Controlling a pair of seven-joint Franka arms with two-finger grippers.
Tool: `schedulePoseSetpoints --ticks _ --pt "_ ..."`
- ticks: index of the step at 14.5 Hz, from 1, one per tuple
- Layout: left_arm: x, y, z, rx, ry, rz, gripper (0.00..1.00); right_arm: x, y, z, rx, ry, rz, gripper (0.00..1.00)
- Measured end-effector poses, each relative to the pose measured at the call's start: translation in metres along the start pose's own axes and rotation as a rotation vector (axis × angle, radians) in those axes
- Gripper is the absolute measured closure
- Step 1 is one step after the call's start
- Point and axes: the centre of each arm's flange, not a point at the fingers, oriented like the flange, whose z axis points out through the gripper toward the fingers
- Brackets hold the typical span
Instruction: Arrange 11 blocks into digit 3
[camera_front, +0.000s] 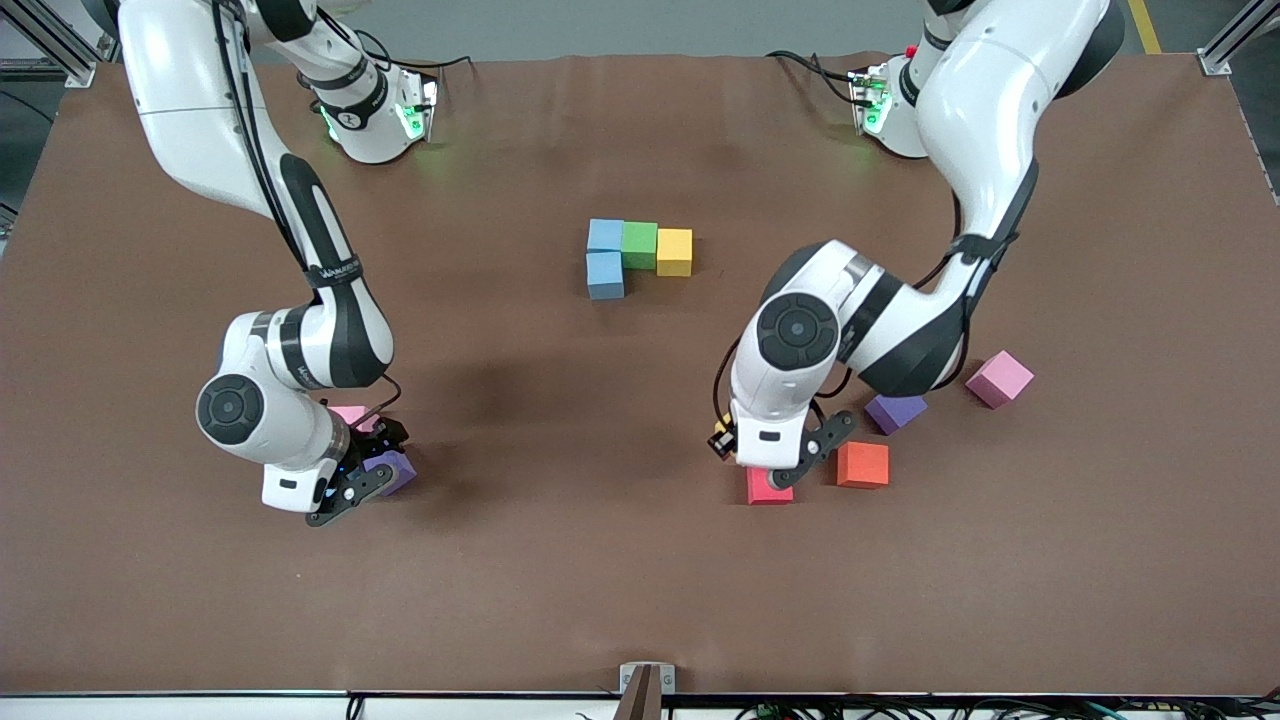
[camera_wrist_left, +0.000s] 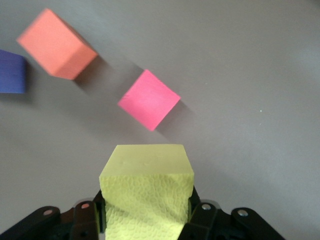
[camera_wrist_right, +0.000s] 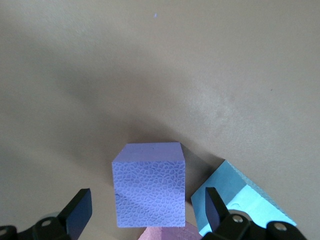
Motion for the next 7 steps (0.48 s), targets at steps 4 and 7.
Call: schedulePoseSetpoints --ticks 4,7 --pt "0.018 -0.014 -0.04 -0.011 0.029 0.003 0.41 -0.002 0.001 0.021 0.006 -0.022 0.001 0.0" --pt "0.032 -0.02 -0.039 -0.007 0.03 0.01 0.41 0.001 -0.002 0.032 0.0 -0.011 -0.004 0.01"
